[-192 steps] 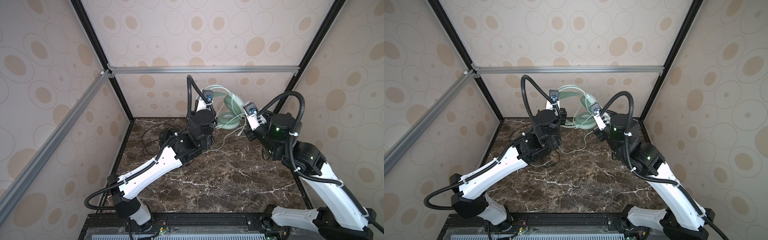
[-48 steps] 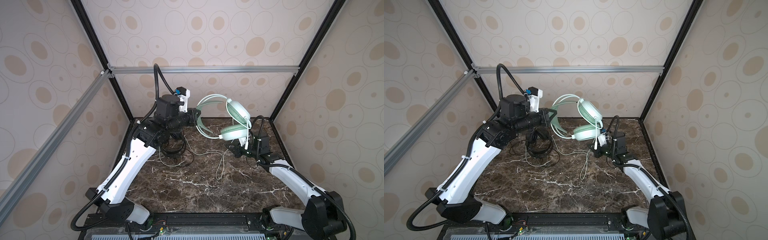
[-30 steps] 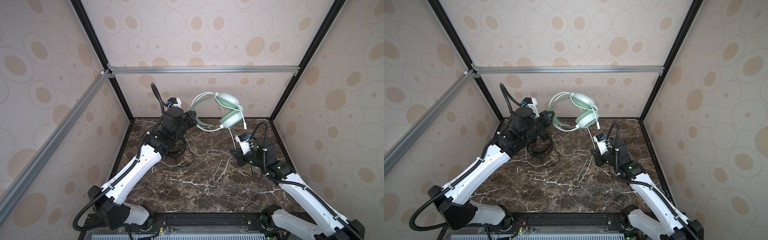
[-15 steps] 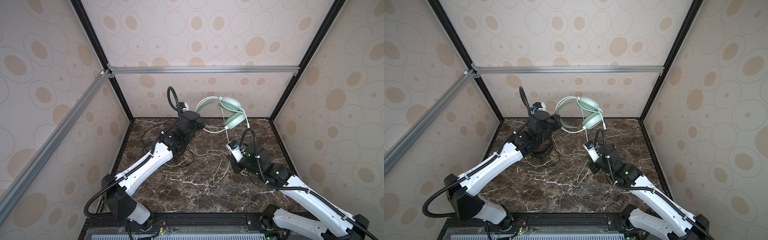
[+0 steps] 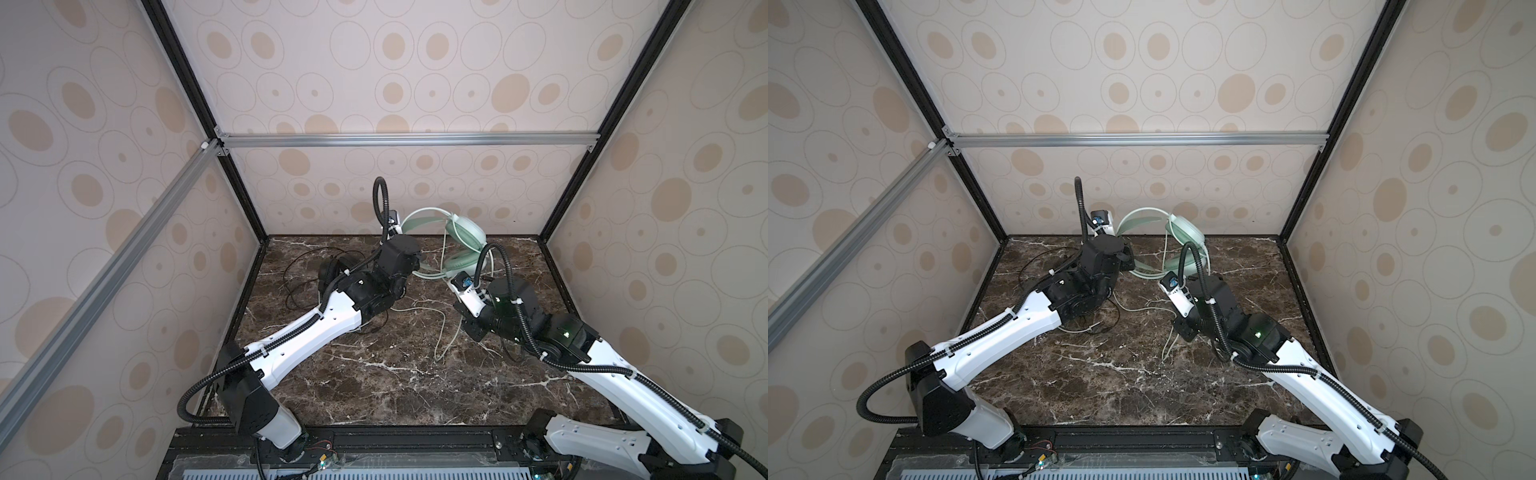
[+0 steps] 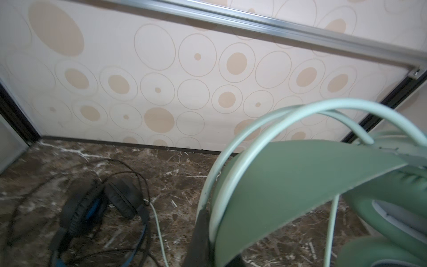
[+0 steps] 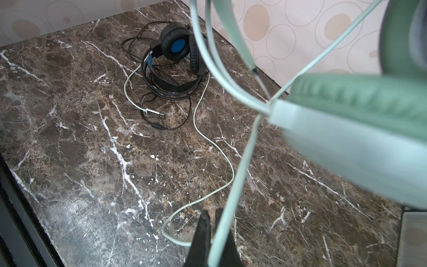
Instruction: Wrap the headphones
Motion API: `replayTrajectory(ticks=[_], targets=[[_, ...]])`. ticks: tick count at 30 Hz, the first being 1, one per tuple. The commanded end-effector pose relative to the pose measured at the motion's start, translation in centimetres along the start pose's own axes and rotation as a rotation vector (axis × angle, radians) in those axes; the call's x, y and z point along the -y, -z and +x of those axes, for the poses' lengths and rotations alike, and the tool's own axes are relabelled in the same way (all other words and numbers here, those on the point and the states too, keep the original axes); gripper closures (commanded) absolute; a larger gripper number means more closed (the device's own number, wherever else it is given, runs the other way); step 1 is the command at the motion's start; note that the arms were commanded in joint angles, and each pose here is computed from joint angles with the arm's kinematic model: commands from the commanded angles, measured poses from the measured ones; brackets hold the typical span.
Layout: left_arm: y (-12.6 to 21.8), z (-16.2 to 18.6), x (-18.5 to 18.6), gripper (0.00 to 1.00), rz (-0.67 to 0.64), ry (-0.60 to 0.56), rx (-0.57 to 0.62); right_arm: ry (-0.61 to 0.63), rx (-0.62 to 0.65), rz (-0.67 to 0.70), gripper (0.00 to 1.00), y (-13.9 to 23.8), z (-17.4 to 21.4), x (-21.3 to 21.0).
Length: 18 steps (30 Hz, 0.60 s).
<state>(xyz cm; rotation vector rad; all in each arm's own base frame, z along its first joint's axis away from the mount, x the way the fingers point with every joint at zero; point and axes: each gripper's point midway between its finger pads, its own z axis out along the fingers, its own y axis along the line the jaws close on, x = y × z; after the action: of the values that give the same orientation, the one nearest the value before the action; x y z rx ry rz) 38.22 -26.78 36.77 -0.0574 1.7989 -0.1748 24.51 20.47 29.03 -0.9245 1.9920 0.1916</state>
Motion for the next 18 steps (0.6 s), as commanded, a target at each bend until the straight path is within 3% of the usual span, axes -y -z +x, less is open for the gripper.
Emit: replayTrajectory(ticks=[1,7,10,14,18], targets=[[2.2,-4.5,-0.7,1.00,-0.080,-0.144,0.139,0.056,-0.033,-0.009,1.00,1.1,0.0,-0.1],[4.0,-4.3,-0.3,1.00,-0.119,-0.446,0.147,0.111,-0.084,-0.026,1.00,1.1,-0.3,-0.1],[5.3,-4.6,-0.5,1.00,-0.165,-0.530,0.177,0.128,-0.099,-0.010,1.00,1.2,-0.3,0.3],[6.4,-5.2,-0.9,1.00,-0.203,-0.536,0.211,0.109,-0.100,-0.049,1.00,1.4,-0.6,-0.3],[7.2,-5.5,-1.0,1.00,-0.229,-0.506,0.245,0.009,-0.060,-0.088,1.00,1.7,-1.4,-1.0]])
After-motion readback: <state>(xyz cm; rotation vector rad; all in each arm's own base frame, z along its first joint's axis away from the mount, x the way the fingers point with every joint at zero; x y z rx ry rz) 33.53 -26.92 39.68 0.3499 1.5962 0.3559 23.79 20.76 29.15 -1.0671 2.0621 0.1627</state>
